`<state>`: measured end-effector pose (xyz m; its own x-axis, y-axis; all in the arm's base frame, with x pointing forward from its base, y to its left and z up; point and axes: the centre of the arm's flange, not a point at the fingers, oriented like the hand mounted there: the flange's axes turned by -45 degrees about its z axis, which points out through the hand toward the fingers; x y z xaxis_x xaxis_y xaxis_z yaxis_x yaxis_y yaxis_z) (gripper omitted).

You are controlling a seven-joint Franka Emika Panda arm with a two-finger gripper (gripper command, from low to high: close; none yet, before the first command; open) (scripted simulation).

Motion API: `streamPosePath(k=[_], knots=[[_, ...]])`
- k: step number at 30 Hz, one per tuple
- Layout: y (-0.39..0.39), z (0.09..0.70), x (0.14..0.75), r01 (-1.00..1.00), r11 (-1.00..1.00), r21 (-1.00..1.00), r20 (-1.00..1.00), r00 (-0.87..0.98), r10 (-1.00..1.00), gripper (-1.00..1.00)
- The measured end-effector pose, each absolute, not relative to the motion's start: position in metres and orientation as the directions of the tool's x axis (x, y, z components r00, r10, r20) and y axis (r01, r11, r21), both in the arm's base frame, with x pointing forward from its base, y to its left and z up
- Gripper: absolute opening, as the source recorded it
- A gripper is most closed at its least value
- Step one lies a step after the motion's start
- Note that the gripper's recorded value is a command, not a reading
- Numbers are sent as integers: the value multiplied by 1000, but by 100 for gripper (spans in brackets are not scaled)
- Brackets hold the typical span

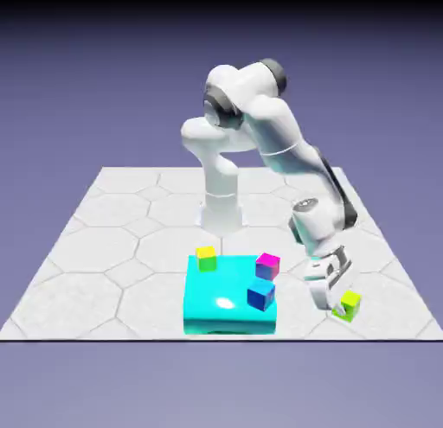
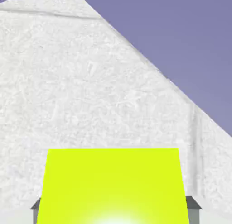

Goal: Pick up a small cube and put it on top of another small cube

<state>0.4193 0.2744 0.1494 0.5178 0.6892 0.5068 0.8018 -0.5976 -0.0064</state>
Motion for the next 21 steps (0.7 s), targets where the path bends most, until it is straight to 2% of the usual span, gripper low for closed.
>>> streamPosePath(k=[3, 12, 21], knots=[[263, 178, 410, 802, -597, 0, 502, 517, 694, -100], [204, 208, 414, 778, -611, 147, 409, 515, 753, -100], [148, 261, 410, 710, -668, 221, 394, 562, 728, -100]])
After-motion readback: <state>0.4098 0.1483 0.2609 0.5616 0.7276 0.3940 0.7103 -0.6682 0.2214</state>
